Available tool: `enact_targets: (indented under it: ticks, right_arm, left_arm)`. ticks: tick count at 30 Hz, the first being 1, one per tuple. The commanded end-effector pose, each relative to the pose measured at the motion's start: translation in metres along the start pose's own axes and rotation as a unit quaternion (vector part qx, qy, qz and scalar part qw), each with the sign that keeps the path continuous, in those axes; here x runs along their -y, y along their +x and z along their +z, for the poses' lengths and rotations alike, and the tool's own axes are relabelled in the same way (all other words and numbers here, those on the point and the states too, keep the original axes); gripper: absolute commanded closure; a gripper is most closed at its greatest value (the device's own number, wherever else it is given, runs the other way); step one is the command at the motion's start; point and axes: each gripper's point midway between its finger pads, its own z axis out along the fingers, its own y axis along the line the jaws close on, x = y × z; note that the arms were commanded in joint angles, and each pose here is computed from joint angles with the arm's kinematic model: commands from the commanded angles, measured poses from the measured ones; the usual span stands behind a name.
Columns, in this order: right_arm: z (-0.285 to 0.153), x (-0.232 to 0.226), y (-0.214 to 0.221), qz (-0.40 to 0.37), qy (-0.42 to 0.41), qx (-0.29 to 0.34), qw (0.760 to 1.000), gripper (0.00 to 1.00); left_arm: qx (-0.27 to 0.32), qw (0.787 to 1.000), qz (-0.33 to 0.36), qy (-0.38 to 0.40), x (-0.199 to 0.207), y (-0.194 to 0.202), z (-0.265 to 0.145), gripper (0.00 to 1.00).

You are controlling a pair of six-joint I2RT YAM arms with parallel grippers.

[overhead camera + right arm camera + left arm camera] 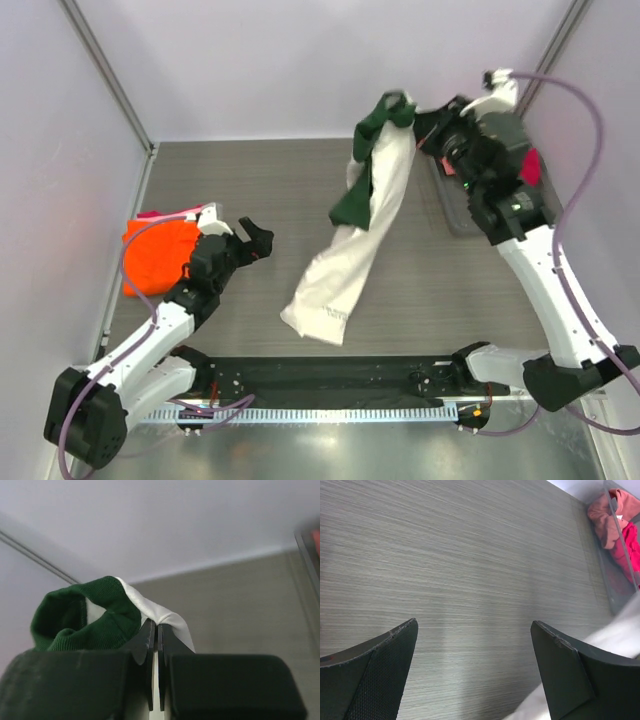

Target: Fold and stack the t-shirts

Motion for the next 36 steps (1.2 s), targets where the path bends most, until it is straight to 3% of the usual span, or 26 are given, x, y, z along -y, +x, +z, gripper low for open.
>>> enact_targets:
  ticks: [1,2,6,13,17,19,22,23,24,27,30,32,36]
  right_arm:
    - [0.012,0.075,0.093,0.027,0.1,-0.083,0.991,0.96]
    - [0.013,0.092,0.096,0.037,0.115,-0.075,0.99,0.92]
    - [-0.012,0.15,0.147,0.046,0.164,-0.099,0.98,0.94]
    - [-0.02,0.177,0.183,0.008,0.187,-0.143,0.972,0.93]
    - [-0.034,0.214,0.188,-0.001,0.287,-0.134,0.948,0.93]
    - [-0.048,0.24,0.175,-0.013,0.362,-0.09,0.928,0.94]
    - [-0.075,0.26,0.162,-0.009,0.426,-0.038,0.904,0.79]
    - [-0.081,0.264,0.16,-0.008,0.438,-0.026,0.899,0.52]
    - [-0.089,0.265,0.156,-0.005,0.441,-0.014,0.897,0.41]
    - [-0.081,0.254,0.153,-0.031,0.4,-0.025,0.916,0.39]
    - [-0.056,0.223,0.169,-0.076,0.304,-0.109,0.943,0.49]
    - [-0.04,0.212,0.202,-0.091,0.257,-0.186,0.944,0.57]
    - [-0.011,0.184,0.238,-0.111,0.199,-0.259,0.939,0.57]
  left_arm:
    - [0.01,1.0,0.012,-0.007,-0.001,-0.006,-0.001,0.04]
    - [0.008,1.0,0.012,-0.006,-0.001,-0.005,0.0,0.04]
    - [-0.016,0.999,0.015,0.024,0.012,0.004,0.009,0.04]
    - [-0.116,0.985,0.06,0.115,0.065,0.055,0.028,0.04]
    - [-0.151,0.977,0.081,0.128,0.079,0.075,0.034,0.04]
    - [-0.167,0.974,0.087,0.126,0.08,0.082,0.038,0.05]
    - [-0.176,0.971,0.097,0.132,0.085,0.087,0.037,0.05]
    - [-0.178,0.97,0.099,0.136,0.088,0.089,0.035,0.05]
    - [-0.178,0.97,0.1,0.134,0.089,0.089,0.035,0.05]
    - [-0.178,0.97,0.102,0.133,0.089,0.089,0.035,0.05]
    - [-0.174,0.972,0.101,0.123,0.086,0.085,0.034,0.05]
    - [-0.165,0.974,0.101,0.118,0.086,0.08,0.033,0.05]
    - [-0.159,0.977,0.104,0.101,0.078,0.079,0.033,0.05]
